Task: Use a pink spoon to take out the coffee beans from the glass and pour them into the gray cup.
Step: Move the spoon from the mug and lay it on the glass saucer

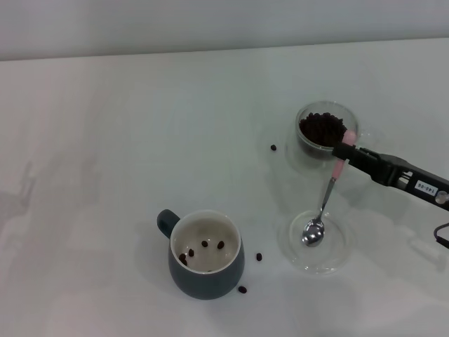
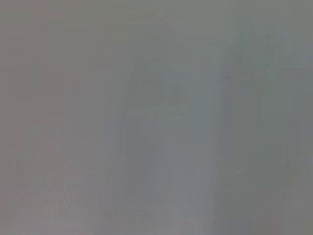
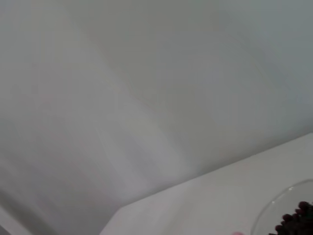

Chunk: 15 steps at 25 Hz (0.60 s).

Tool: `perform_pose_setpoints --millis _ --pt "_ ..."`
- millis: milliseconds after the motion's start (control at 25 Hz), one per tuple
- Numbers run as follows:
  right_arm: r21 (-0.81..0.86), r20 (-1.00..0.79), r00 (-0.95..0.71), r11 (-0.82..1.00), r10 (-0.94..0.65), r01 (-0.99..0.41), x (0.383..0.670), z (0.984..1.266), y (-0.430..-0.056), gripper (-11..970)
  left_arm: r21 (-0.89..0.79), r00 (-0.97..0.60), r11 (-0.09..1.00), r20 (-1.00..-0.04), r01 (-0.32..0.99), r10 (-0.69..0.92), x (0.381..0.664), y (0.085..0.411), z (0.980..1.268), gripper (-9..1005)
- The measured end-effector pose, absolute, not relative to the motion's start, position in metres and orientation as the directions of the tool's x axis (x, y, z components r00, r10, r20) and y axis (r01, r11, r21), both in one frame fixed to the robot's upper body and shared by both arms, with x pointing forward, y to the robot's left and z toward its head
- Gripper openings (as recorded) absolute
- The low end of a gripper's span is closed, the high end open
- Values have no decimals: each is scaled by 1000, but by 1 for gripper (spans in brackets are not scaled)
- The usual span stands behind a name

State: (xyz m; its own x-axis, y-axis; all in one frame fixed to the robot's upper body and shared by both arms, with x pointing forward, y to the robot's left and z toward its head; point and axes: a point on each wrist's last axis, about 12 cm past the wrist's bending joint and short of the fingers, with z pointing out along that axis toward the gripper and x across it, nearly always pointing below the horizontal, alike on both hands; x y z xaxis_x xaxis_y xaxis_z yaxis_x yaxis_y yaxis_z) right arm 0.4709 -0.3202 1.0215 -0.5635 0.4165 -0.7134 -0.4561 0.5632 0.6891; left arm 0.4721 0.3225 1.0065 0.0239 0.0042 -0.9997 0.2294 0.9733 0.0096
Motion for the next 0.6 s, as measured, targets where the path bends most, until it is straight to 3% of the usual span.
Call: perform_pose_setpoints --millis 600 --pt "717 -677 -601 562 425 -411 464 1016 -323 148 8 14 976 -1000 218 5 473 324 1005 566"
